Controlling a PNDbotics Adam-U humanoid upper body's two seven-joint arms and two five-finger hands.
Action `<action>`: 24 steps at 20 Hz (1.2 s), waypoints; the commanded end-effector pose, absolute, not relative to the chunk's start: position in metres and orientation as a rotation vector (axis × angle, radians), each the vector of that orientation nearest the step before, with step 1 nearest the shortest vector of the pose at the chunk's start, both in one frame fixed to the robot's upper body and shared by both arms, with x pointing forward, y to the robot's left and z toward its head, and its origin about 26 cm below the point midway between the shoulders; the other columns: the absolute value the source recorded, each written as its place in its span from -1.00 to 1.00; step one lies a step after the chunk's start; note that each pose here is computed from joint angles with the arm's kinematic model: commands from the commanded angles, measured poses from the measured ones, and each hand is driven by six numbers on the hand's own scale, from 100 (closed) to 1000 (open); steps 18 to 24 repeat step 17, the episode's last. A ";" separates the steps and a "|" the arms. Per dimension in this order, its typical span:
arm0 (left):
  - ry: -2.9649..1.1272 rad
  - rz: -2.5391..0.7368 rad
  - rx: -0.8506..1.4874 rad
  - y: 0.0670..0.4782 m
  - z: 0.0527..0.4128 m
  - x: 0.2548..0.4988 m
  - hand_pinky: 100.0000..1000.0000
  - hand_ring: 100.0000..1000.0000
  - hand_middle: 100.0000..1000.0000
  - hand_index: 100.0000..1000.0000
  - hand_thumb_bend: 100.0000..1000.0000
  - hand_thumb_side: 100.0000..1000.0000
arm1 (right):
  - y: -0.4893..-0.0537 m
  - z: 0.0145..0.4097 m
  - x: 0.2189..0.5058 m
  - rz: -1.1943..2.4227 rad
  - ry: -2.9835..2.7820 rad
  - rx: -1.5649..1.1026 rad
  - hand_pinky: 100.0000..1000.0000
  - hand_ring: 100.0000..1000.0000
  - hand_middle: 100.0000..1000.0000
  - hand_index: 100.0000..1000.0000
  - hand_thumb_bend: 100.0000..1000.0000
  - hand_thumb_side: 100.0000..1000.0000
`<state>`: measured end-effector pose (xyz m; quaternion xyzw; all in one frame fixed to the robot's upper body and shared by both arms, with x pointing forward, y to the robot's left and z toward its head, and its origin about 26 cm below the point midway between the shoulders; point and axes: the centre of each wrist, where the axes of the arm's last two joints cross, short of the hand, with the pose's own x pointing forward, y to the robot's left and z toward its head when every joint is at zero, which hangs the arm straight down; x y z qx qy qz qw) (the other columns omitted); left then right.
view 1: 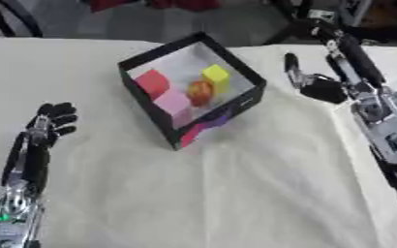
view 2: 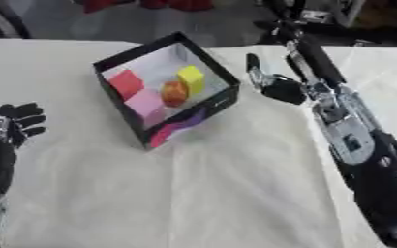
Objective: Pick up objects on the table and place them in the box.
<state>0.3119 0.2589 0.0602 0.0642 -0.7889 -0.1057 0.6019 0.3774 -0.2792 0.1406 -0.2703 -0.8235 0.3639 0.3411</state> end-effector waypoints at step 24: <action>-1.816 -0.294 0.148 0.262 0.059 0.307 0.52 0.51 0.38 0.57 -0.93 1.00 | -0.304 0.070 0.256 0.209 -1.905 -0.479 0.46 0.30 0.42 0.64 -1.00 0.40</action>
